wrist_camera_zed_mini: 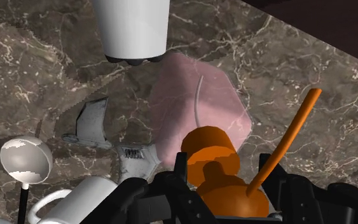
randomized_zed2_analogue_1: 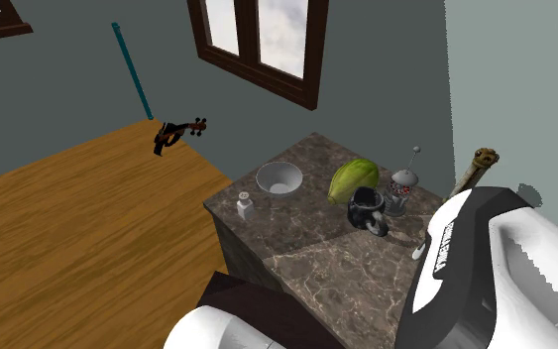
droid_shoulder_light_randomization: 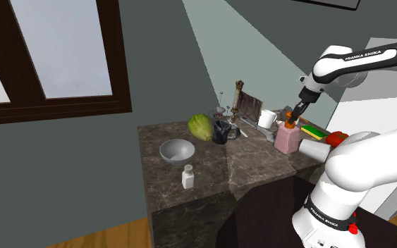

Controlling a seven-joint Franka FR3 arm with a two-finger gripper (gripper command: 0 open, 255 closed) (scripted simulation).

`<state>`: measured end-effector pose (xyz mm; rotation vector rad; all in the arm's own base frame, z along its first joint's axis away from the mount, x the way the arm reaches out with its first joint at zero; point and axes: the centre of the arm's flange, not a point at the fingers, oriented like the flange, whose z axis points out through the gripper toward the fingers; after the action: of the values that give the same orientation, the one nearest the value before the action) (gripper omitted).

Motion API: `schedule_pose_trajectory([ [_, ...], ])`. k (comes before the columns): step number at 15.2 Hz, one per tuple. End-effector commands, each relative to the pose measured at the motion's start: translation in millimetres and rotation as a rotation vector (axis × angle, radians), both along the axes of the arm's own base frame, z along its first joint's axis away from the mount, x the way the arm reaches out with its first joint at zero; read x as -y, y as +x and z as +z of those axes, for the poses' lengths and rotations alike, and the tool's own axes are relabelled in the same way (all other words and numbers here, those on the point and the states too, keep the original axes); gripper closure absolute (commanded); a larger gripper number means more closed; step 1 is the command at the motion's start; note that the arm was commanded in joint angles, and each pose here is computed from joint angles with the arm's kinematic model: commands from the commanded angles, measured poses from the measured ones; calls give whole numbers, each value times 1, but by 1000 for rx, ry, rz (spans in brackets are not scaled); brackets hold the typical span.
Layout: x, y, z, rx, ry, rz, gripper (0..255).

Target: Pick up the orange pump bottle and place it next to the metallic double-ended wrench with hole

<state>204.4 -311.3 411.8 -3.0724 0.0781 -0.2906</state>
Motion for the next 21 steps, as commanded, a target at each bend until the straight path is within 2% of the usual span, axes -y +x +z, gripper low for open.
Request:
schedule_pose_trajectory([
  [1, 0, 0, 0, 0, 0, 0, 255],
  [3, 0, 0, 0, 0, 0, 0, 255],
  [4, 0, 0, 0, 0, 0, 0, 0],
  [9, 0, 0, 0, 0, 0, 0, 0],
  [13, 3, -9, 49, 0, 0, 0, 0],
  [21, 3, -9, 49, 0, 0, 0, 0],
])
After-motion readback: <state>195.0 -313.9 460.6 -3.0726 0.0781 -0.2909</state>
